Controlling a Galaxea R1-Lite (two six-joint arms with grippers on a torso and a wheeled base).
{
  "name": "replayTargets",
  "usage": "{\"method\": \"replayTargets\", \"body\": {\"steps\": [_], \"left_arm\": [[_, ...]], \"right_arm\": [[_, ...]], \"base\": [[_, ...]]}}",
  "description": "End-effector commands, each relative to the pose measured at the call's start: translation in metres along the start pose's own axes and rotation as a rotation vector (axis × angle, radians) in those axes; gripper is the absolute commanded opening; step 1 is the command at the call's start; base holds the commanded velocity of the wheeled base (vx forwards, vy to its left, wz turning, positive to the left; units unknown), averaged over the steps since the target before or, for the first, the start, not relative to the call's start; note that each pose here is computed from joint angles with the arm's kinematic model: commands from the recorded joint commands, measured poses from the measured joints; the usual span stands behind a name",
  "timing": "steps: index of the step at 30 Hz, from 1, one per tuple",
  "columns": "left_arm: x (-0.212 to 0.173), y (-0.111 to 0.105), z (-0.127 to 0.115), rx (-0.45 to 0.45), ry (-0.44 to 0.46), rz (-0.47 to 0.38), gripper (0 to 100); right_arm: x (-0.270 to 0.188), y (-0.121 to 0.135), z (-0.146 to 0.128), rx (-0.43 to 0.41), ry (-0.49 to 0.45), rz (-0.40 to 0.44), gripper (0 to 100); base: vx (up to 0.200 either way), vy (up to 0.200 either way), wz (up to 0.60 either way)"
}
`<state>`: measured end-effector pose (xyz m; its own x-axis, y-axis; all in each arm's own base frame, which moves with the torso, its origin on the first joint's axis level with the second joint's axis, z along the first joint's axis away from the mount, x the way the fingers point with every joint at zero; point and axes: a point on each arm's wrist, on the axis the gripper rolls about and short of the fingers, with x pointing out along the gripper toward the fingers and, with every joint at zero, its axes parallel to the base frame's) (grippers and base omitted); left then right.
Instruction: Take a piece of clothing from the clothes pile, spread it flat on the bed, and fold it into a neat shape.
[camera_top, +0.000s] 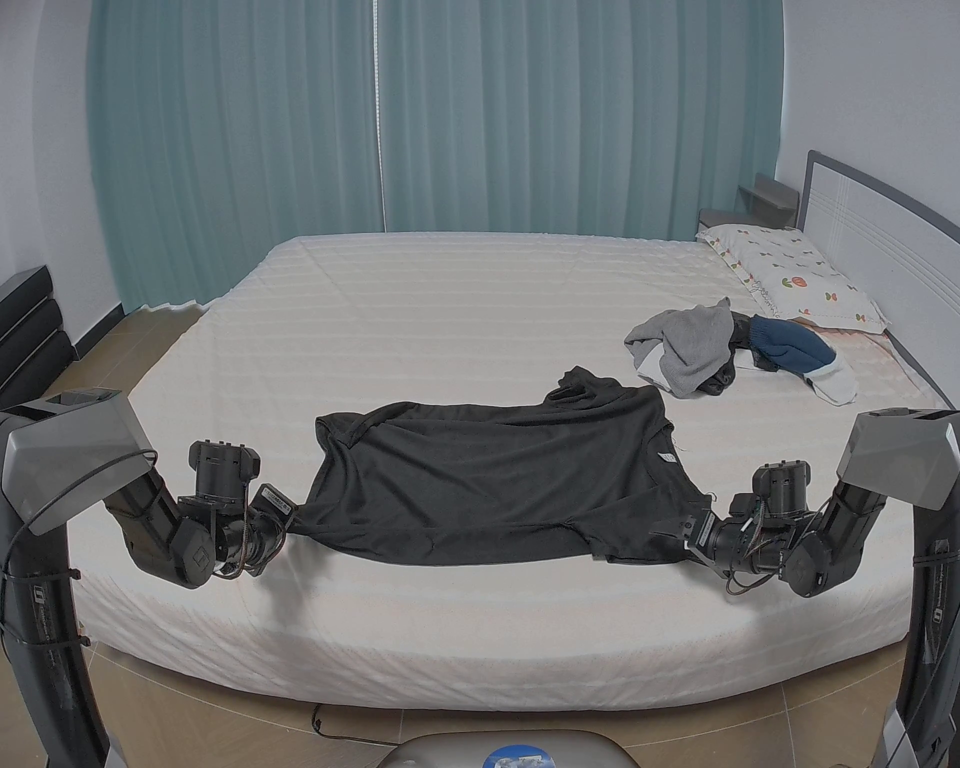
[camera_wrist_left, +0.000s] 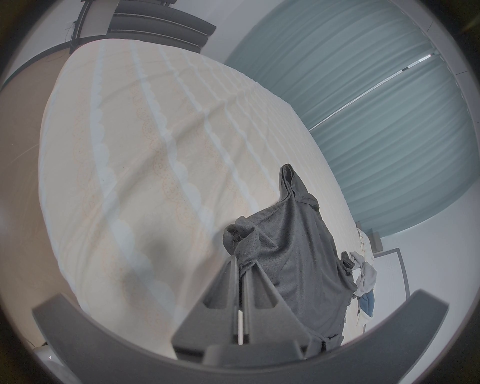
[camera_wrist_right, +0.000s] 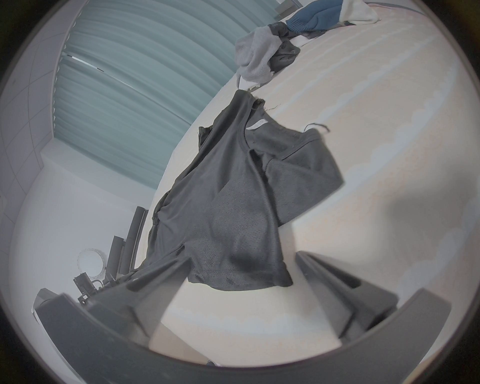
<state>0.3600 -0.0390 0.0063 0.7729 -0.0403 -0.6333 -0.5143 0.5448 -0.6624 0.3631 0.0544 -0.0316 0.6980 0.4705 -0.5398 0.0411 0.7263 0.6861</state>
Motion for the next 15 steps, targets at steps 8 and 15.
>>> {"method": "replayTargets", "body": {"steps": [8,15], "left_arm": [[-0.003,0.005,-0.003,0.001,0.011,0.016,0],[-0.019,0.011,-0.010,0.018,0.037,0.039,0]], "right_arm": [[-0.036,-0.007,-0.008,0.037,0.012,-0.053,0],[-0.074,-0.016,-0.020,0.087,0.030,-0.107,0]], "base": [[0.000,0.000,0.00],[0.000,0.000,0.00]]}}
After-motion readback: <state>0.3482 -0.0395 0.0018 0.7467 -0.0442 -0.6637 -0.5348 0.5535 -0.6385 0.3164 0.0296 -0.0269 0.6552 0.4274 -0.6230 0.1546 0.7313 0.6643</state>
